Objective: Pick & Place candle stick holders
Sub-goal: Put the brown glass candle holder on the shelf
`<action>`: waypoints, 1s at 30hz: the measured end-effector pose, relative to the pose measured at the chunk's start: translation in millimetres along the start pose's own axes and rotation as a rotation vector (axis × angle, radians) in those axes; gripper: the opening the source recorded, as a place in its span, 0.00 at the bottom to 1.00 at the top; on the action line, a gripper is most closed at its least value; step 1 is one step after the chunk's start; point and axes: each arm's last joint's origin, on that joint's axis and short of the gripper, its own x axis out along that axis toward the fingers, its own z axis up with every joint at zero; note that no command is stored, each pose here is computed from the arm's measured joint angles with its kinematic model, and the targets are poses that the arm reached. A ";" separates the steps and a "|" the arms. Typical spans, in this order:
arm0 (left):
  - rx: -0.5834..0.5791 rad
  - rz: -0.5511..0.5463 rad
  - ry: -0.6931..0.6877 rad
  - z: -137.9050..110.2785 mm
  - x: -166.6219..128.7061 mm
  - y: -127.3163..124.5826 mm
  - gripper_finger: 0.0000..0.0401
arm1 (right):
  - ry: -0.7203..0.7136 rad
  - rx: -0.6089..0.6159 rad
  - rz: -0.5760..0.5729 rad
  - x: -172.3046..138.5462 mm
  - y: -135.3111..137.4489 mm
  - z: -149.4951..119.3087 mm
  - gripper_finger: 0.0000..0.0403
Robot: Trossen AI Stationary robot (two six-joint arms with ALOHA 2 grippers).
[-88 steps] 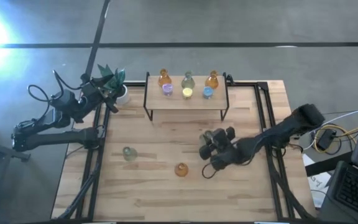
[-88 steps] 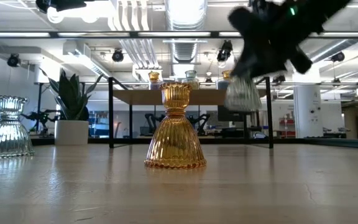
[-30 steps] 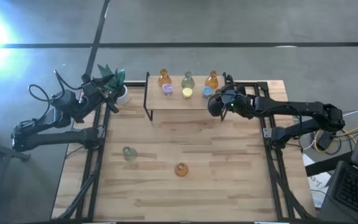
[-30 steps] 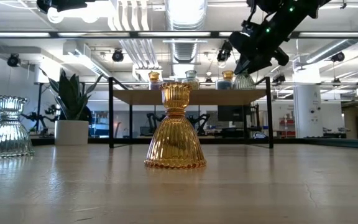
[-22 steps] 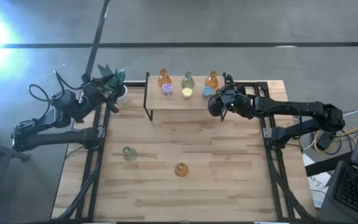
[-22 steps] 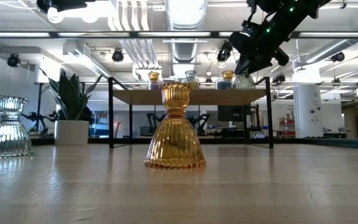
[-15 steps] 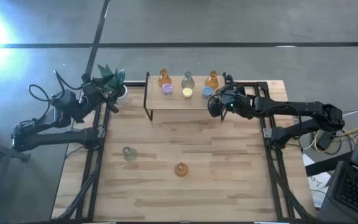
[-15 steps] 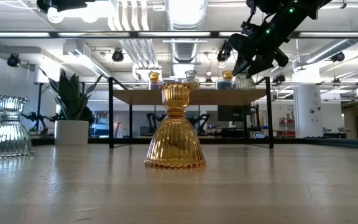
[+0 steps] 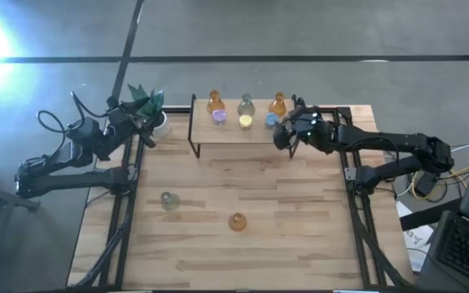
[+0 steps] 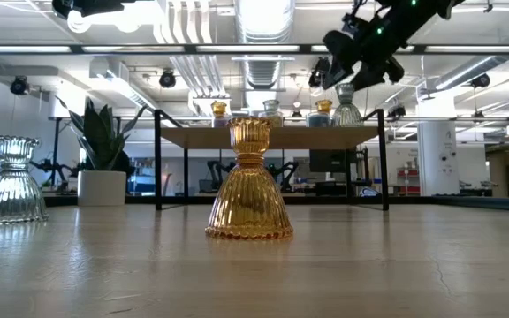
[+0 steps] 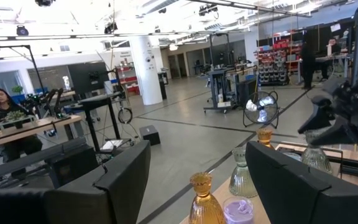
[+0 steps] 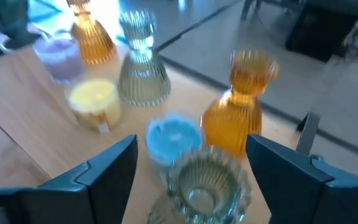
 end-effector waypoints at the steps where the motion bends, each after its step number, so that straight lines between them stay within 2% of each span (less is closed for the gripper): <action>1: 0.000 0.000 0.000 0.0 0.0 0.0 0.67 | -0.012 -0.010 0.005 -2.6 -0.4 4.0 0.73; 9: -0.005 0.000 0.000 0.0 0.0 0.0 0.67 | -0.174 0.019 0.078 -39.2 -5.2 56.4 0.74; 13: -0.006 0.000 0.000 0.1 0.0 0.0 0.67 | -0.229 -0.024 0.279 -63.5 -1.2 84.7 0.72; 16: -0.006 0.000 -0.001 0.1 0.0 0.0 0.67 | -0.174 -0.107 0.463 -77.6 6.9 92.4 0.69; 19: -0.006 0.000 -0.001 0.1 0.0 0.0 0.67 | -0.017 -0.199 0.623 -88.3 16.5 86.0 0.66; 23: -0.003 0.000 -0.003 0.3 -0.1 0.1 0.67 | 0.200 -0.199 0.699 -102.7 30.4 70.8 0.63; 30: -0.002 0.001 -0.007 0.7 -0.1 0.2 0.67 | 0.317 -0.183 0.845 -124.5 76.6 28.8 0.59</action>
